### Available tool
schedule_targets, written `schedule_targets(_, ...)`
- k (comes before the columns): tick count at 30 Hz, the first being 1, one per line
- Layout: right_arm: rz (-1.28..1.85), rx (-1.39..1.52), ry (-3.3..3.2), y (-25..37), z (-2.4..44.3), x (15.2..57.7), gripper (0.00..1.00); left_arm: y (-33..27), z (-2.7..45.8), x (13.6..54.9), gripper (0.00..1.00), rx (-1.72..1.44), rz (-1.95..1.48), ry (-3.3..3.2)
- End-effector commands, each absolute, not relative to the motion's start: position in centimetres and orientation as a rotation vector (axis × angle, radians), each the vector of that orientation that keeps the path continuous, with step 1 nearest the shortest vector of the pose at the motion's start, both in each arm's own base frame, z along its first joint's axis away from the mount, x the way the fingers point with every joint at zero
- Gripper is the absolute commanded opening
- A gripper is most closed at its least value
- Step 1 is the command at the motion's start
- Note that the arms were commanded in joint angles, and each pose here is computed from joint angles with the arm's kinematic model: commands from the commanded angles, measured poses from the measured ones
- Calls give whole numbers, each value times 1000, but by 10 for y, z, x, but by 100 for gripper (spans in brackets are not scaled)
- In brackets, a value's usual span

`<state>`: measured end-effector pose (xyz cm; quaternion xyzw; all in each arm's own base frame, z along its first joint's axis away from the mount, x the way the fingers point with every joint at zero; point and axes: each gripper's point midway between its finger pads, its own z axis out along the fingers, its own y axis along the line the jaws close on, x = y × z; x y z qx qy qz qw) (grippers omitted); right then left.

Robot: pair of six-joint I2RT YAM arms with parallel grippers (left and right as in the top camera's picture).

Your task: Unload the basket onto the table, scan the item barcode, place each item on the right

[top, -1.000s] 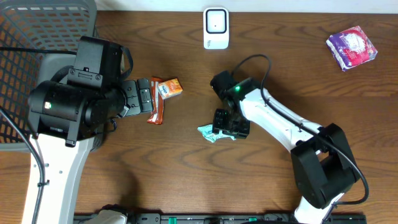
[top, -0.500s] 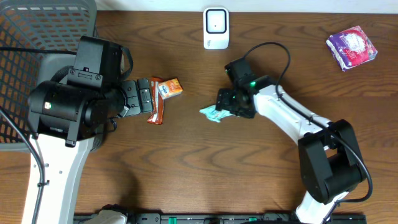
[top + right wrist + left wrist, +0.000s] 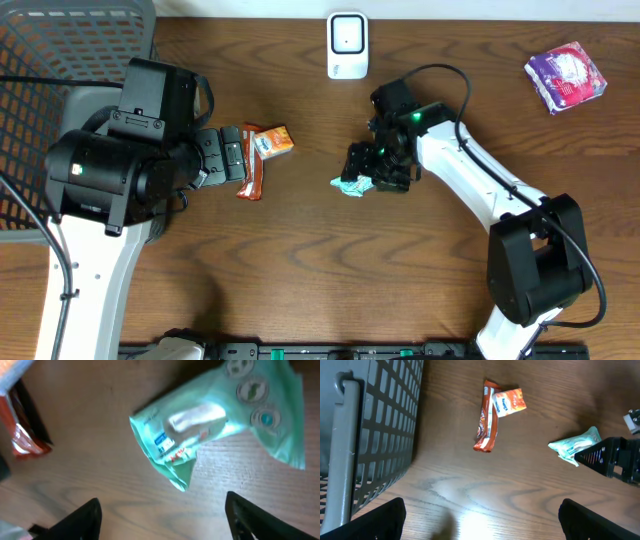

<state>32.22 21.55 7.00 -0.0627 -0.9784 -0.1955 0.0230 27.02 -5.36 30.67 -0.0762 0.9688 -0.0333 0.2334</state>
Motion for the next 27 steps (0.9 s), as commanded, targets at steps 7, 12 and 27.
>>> schedule_targets(7, -418, -652, -3077, 207, 41, 324, 72, -52, 307, 270, 98, -236, -88, 2659)
schedule_targets(12, -463, -769, -3142, 203, 28, 343, 69, -52, 307, 270, 98, -236, -87, 2660)
schedule_targets(27, -576, -717, -3179, 213, 20, 357, 11, -52, 307, 270, 98, -236, -88, 2659)
